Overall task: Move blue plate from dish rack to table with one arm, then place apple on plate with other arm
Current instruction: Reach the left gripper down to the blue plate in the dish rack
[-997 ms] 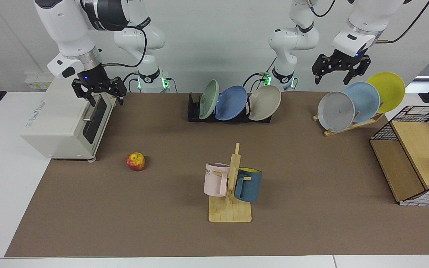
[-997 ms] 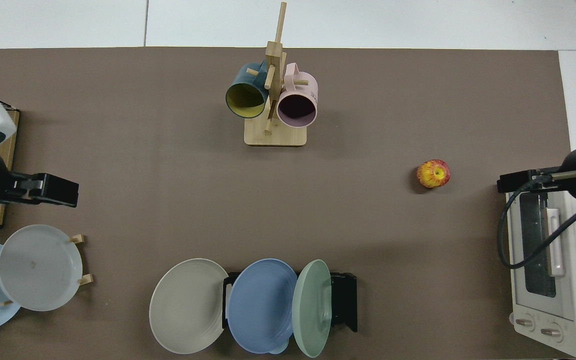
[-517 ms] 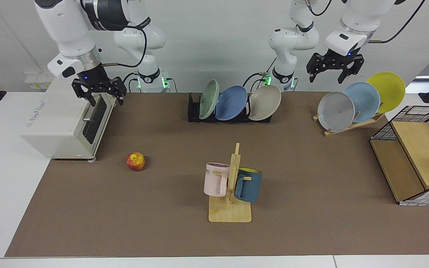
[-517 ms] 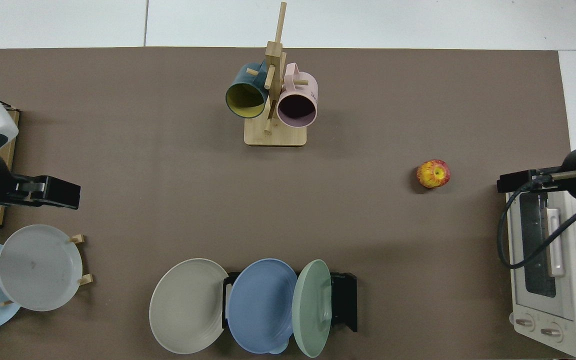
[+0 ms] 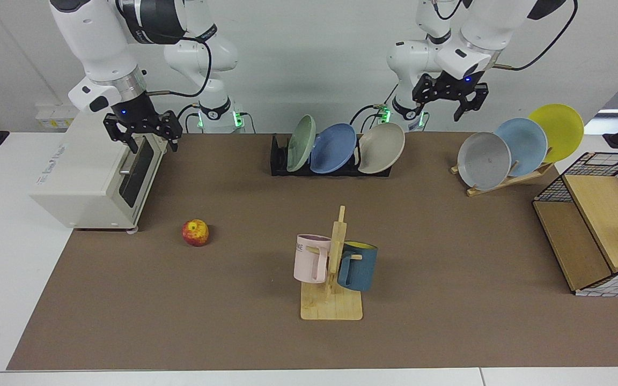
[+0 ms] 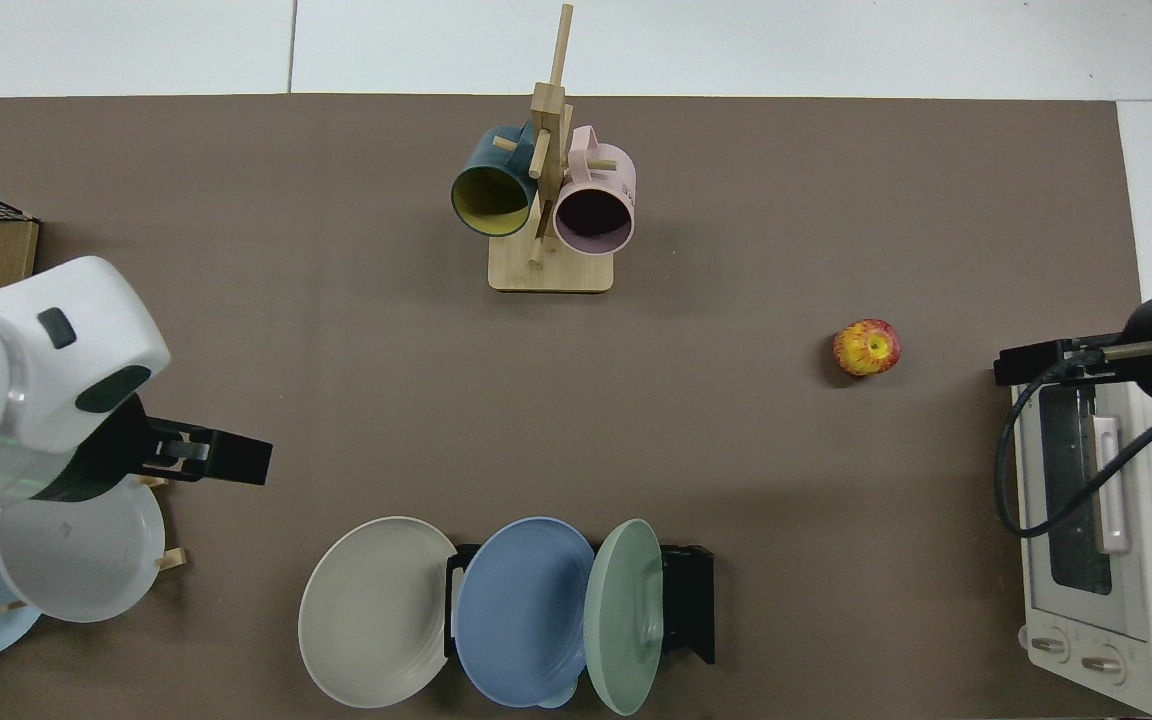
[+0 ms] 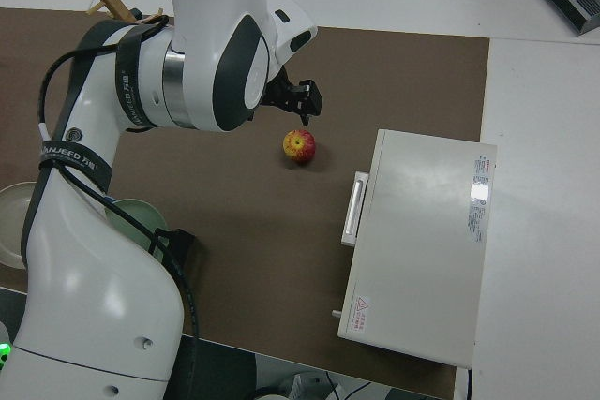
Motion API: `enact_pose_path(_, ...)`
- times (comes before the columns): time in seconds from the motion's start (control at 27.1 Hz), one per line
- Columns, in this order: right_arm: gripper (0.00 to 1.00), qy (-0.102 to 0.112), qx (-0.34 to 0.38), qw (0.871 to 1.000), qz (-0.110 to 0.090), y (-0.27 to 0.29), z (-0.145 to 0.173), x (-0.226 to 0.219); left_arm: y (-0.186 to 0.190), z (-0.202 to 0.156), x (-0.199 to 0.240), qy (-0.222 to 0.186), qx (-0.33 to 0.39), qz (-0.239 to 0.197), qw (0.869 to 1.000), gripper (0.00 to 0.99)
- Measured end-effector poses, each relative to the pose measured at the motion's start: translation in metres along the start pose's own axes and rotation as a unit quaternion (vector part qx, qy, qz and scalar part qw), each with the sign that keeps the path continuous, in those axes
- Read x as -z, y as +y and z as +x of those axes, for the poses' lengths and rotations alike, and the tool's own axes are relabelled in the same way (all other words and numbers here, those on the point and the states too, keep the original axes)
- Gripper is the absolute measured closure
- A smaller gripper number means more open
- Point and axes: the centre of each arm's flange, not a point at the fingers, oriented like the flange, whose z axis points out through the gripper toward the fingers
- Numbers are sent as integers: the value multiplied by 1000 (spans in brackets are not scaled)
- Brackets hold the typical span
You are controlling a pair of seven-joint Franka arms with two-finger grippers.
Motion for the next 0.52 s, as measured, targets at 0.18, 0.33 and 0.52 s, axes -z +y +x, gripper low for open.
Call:
enact_pose_path(0.18,0,0,0,1000,0,0,0,0,23,1,-35,-5,-13,-25,1000,0)
enact_pose_path(0.33,9,0,0,1000,0,0,0,0,47,-1,-76,-8,-30,-23,999,0)
enact_pose_path(0.52,0,0,0,1000,0,0,0,0,72,-15,-123,-9,-39,-33,999,0)
